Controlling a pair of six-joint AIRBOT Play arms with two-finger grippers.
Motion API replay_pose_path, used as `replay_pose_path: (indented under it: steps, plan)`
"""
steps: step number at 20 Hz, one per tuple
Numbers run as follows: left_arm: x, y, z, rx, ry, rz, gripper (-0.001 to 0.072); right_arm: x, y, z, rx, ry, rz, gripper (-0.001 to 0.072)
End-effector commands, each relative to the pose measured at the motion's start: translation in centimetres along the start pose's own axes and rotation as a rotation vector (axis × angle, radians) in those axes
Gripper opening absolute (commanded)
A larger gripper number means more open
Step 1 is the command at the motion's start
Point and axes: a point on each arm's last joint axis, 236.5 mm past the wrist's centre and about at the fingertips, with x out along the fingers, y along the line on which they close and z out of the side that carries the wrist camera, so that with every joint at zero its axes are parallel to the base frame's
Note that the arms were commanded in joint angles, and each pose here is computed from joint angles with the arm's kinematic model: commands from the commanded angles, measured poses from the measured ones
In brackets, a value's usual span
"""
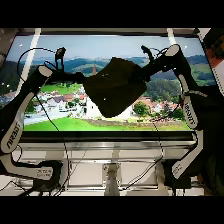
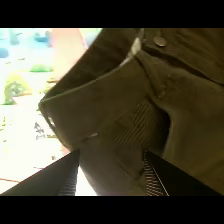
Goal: Fold the clothes and pants, and hang the long-sleeved shirts on hangers.
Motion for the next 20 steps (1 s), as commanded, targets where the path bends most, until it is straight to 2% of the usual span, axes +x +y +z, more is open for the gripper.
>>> replay_pose_path:
  steps: [1,3,4,5,6,7,9,12,15,16,17,18,20]
  plan:
    - [0.5,2.3,0.2,-0.146,-0.012,0.004,0.0472,2.2,0.8,-3.1,0.037,0.115,0.088,0.0017]
    - [1.1,3.0,-0.8,-0.232,0.021,-0.022,0.0499,2.7,1.2,-3.4,0.028,0.127,0.087,0.0019]
    - [1.4,3.4,-1.8,-0.233,0.056,-0.020,0.0505,3.0,1.5,-3.5,0.022,0.133,0.087,0.0045]
    - [1.9,3.6,-3.0,-0.249,0.100,-0.034,0.0505,3.3,1.8,-3.7,0.017,0.139,0.087,0.0123]
    - [2.2,3.5,-3.9,-0.257,0.133,-0.044,0.0506,3.3,1.8,-3.7,0.017,0.141,0.087,0.0262]
    - [2.7,3.6,-4.7,-0.268,0.158,-0.052,0.0507,3.5,2.0,-3.8,0.017,0.145,0.087,0.0367]
    - [3.6,2.8,-4.8,-0.328,0.158,-0.095,0.0573,3.5,2.0,-3.8,0.016,0.145,0.088,0.0385]
    - [4.4,1.1,-3.5,-0.456,0.113,-0.187,0.0572,3.5,2.0,-3.8,0.016,0.144,0.087,0.0384]
    - [4.7,0.6,-3.2,-0.496,0.104,-0.217,0.0568,3.5,2.0,-3.8,0.016,0.143,0.087,0.0384]
    - [4.7,0.3,-3.1,-0.500,0.103,-0.223,0.0561,3.5,2.0,-3.8,0.017,0.143,0.087,0.0384]
    - [4.7,0.2,-3.1,-0.505,0.102,-0.230,0.0487,3.5,2.0,-3.8,0.017,0.143,0.087,0.0383]
    - [4.6,0.0,-3.0,-0.511,0.103,-0.239,0.0445,3.4,1.9,-3.7,0.018,0.142,0.088,0.0384]
    - [4.5,-0.4,-2.8,-0.526,0.099,-0.255,0.0434,3.4,1.9,-3.7,0.018,0.141,0.087,0.0383]
